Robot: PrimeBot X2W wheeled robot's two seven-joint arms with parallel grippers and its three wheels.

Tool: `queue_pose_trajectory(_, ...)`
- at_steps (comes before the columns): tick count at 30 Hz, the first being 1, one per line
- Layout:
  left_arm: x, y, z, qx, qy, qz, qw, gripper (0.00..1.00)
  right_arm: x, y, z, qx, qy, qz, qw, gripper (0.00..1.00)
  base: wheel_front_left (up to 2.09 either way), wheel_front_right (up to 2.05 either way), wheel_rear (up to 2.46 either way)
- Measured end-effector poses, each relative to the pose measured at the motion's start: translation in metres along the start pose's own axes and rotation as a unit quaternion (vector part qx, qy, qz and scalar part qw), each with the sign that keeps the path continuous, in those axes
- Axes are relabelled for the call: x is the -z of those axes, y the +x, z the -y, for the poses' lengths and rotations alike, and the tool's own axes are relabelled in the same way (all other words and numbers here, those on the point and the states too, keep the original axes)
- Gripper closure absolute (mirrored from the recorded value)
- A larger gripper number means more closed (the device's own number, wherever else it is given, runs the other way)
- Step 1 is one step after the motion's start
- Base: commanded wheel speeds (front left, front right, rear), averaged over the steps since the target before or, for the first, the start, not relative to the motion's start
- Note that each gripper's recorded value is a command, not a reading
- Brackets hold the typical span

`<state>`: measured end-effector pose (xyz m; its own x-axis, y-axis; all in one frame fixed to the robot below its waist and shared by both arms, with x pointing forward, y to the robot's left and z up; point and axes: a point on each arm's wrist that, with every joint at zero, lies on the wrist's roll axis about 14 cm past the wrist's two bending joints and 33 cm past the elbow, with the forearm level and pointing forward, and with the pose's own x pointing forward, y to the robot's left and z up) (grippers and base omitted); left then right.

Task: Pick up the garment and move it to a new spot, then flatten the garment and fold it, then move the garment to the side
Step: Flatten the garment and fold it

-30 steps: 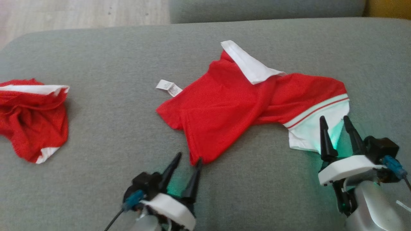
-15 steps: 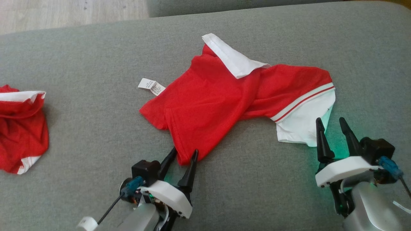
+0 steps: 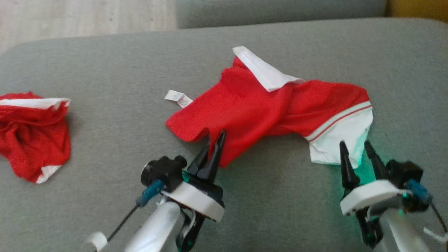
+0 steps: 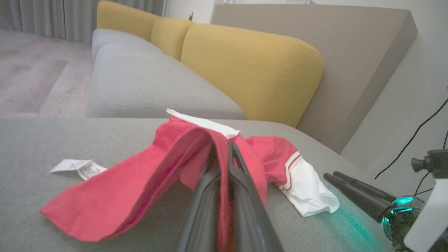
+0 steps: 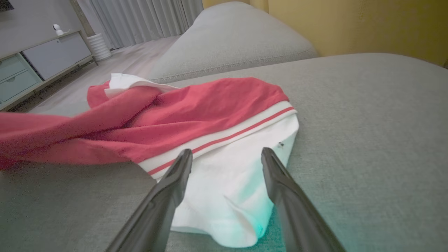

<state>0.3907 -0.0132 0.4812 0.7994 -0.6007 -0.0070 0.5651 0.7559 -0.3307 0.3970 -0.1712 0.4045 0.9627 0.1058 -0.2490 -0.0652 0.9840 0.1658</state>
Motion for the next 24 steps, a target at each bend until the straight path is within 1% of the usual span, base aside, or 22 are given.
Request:
queue_pose_trajectory(2,-0.012,-0.008,0.007,0.003,0.009,0.021,1.000,1.00,0.006,-0.004,-0.006,-0.007,0.001,-0.008,1.000,0.00,0.00,0.00,0.00)
queue_pose_trajectory(6,-0.021,-0.029,0.013,-0.002,0.022,0.041,0.999,1.00,0.017,-0.010,-0.021,-0.023,0.008,-0.022,0.999,0.00,0.00,0.00,0.00)
queue_pose_trajectory(10,-0.036,-0.046,0.013,-0.013,0.033,0.066,0.997,1.00,0.013,-0.007,-0.041,-0.046,0.011,-0.016,0.999,0.00,0.00,0.00,0.00)
queue_pose_trajectory(13,-0.036,-0.052,0.008,-0.026,0.030,0.068,0.997,1.00,0.012,-0.005,-0.050,-0.059,0.008,-0.016,0.998,0.00,0.00,0.00,0.00)
queue_pose_trajectory(16,-0.026,-0.053,-0.012,-0.053,0.024,0.051,0.997,1.00,0.018,-0.003,-0.053,-0.065,0.007,-0.025,0.998,0.00,0.00,0.00,0.00)
queue_pose_trajectory(19,-0.015,-0.049,-0.041,-0.087,0.017,0.031,0.996,1.00,0.022,0.001,-0.050,-0.061,0.008,-0.031,0.998,0.00,0.00,0.00,0.00)
queue_pose_trajectory(23,-0.015,-0.032,-0.078,-0.118,0.029,0.016,0.992,1.00,0.020,0.010,-0.041,-0.051,0.008,-0.031,0.998,0.00,0.00,0.00,0.00)
queue_pose_trajectory(24,-0.017,-0.027,-0.087,-0.125,0.033,0.014,0.992,0.88,0.021,0.011,-0.038,-0.048,0.008,-0.032,0.998,0.00,0.00,0.00,0.00)
